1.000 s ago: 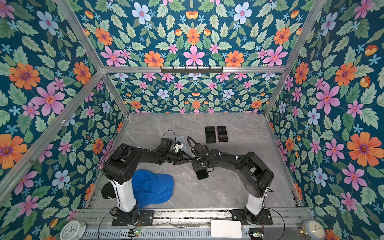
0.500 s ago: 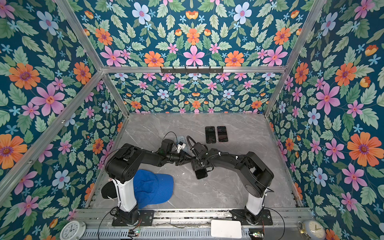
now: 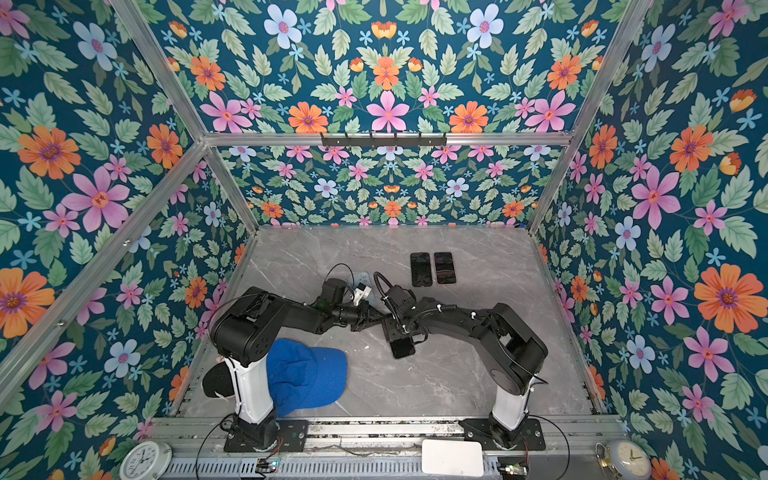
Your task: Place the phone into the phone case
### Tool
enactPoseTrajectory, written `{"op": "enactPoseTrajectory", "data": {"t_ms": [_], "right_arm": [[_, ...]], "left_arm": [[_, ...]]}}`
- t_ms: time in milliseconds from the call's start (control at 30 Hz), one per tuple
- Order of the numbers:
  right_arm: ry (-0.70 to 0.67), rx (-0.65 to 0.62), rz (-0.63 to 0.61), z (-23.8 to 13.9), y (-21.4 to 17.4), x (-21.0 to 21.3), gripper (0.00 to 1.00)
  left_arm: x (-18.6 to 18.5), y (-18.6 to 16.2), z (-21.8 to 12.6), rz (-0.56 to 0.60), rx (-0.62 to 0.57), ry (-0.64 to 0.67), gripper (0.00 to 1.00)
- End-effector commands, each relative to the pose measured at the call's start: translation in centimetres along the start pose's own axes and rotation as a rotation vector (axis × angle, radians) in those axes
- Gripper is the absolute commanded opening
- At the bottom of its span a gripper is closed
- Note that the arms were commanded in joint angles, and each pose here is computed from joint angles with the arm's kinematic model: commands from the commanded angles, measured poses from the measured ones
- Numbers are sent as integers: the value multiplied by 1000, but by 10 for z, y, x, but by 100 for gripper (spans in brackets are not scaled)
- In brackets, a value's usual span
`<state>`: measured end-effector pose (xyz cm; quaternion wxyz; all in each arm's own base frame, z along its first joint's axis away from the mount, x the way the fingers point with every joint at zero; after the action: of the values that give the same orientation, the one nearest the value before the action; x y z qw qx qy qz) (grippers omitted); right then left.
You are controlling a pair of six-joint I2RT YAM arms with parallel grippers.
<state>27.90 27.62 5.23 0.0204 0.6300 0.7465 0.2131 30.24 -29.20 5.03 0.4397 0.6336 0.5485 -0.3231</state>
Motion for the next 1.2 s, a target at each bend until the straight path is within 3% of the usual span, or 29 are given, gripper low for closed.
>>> {"op": "enactPoseTrajectory", "data": {"t_ms": [0,200,333,433,667,933,1167], "right_arm": [[3,-25,-6,-1,5,2,54],[-4,-27,-24,-6,7,1,59],[18,-23,-35,-17,9,7,75],[25,-36,-40,-28,11,8,82],[31,-91,-22,-67,23,11,84],[214,-165,226,-111,32,12,79],[566,-217,564,-140,46,-23,75]], "left_arm": [[-4,2,-1,14,-9,-11,11],[-9,3,-3,22,-9,-20,10],[-16,6,-6,42,-22,-27,9],[-19,10,-7,53,-32,-29,9],[-30,19,-9,58,-68,-55,6],[-52,43,-23,43,-198,-122,3],[-74,66,-36,15,-328,-229,2]]}}
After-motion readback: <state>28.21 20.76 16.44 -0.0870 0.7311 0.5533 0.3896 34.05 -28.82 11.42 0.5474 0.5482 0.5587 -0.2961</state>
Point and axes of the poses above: each gripper's point midway between its finger pads, its own z axis out along the fingers, its own x axis along the line the jaws close on, y = z × x, the point moved 2 cm from there along -z, back along the fingers, and after that the axes turned 9 degrees about z, right-handed, at the moved point
